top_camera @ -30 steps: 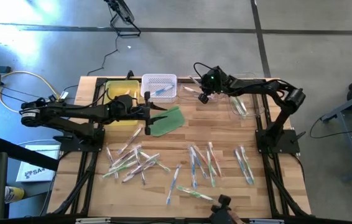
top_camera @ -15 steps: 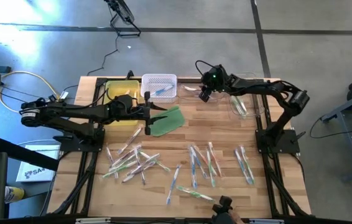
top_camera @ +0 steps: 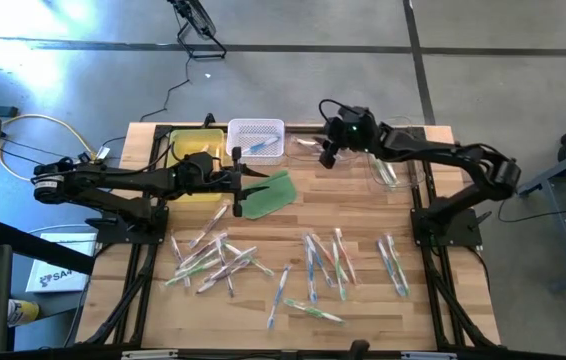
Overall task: Pick & Place Toothbrushes
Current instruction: Put the violet toothbrush into the left transparent bin
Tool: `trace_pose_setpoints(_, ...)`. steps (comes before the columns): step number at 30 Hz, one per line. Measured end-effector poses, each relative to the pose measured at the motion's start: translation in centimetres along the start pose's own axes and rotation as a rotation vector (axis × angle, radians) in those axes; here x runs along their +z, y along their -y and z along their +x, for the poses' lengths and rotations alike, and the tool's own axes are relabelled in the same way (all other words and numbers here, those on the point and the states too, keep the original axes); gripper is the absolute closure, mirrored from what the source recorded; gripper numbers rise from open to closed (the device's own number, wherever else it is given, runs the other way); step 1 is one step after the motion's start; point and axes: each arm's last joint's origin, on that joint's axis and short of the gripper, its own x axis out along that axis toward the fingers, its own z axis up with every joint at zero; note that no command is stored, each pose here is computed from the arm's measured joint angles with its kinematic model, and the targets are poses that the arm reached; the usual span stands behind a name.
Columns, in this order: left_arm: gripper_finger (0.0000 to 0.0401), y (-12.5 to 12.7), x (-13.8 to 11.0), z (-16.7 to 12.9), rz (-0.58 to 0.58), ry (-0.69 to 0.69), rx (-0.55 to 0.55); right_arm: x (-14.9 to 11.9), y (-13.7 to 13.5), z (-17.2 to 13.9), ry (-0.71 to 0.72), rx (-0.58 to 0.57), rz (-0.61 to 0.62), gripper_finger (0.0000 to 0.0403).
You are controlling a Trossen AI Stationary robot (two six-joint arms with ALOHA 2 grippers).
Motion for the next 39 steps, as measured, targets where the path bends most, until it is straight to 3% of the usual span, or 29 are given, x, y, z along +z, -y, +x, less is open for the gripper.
trace_pose_setpoints(11, 0.0276, 0.0, 0.0, 0.0, 0.0, 0.001, -0.003, 0.9, -2.4, -1.2, 0.023, 0.069, -0.034, 0.032)
trace_pose_setpoints(23, 0.0276, 0.0, 0.0, 0.0, 0.0, 0.001, -0.003, 1.2, -4.0, -1.3, 0.023, 0.115, 0.019, 0.0321)
trace_pose_setpoints(39, 0.0276, 0.0, 0.0, 0.0, -0.001, -0.002, -0.004, 1.6, -7.2, -1.8, 0.047, 0.206, -0.029, 0.0321)
